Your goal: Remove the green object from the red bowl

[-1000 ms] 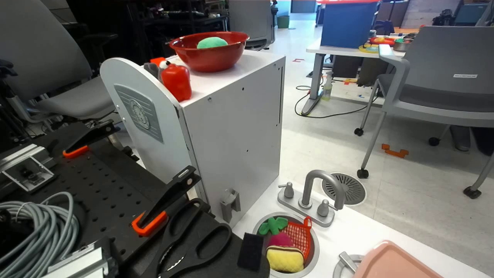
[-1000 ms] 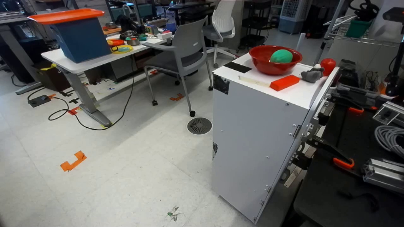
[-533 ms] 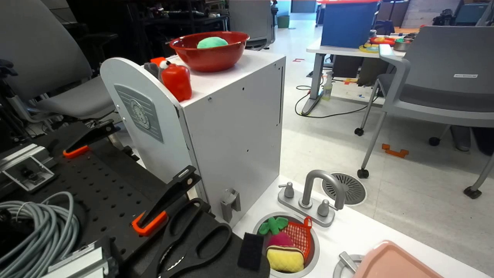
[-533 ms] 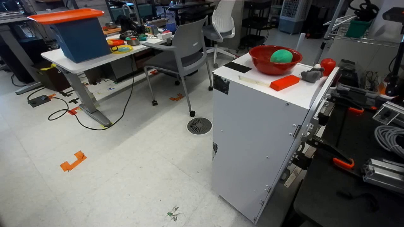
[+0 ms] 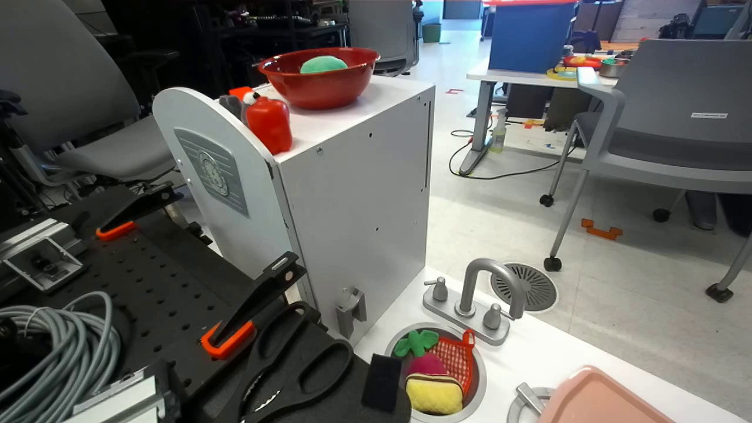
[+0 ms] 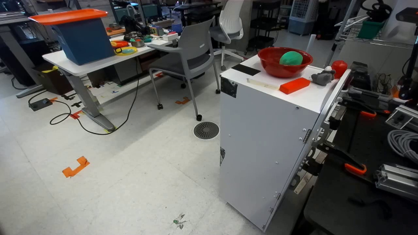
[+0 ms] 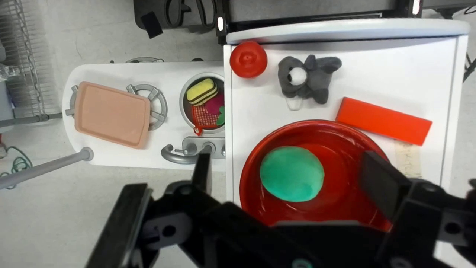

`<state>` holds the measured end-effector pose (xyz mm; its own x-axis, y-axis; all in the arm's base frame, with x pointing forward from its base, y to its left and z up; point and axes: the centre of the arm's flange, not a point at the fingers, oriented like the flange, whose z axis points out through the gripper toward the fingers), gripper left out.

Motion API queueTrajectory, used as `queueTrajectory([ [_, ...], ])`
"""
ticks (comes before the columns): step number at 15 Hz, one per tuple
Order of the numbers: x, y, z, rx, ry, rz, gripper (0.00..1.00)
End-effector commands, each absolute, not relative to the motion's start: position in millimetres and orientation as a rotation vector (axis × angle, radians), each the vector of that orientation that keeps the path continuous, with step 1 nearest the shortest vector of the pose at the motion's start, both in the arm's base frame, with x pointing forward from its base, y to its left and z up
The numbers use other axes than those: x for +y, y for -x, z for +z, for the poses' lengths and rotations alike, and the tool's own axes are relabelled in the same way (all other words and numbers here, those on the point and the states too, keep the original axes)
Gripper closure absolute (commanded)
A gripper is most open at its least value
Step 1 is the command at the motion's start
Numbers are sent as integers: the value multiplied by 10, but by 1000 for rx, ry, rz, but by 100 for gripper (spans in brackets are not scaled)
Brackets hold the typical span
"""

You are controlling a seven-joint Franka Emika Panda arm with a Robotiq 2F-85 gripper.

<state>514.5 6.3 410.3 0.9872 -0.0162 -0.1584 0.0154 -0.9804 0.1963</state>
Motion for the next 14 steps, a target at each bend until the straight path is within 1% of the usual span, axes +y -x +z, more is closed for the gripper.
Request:
queueTrajectory([
  [1, -14, -5171, 4092, -30, -2883, -112, 0],
  [5, -98, -5281, 4015, -43, -2895, 3, 0],
  [10, -224, -5400, 3865, -61, -3093, -15, 0],
  [14, -288, -5452, 3761, -86, -3117, -50, 0],
])
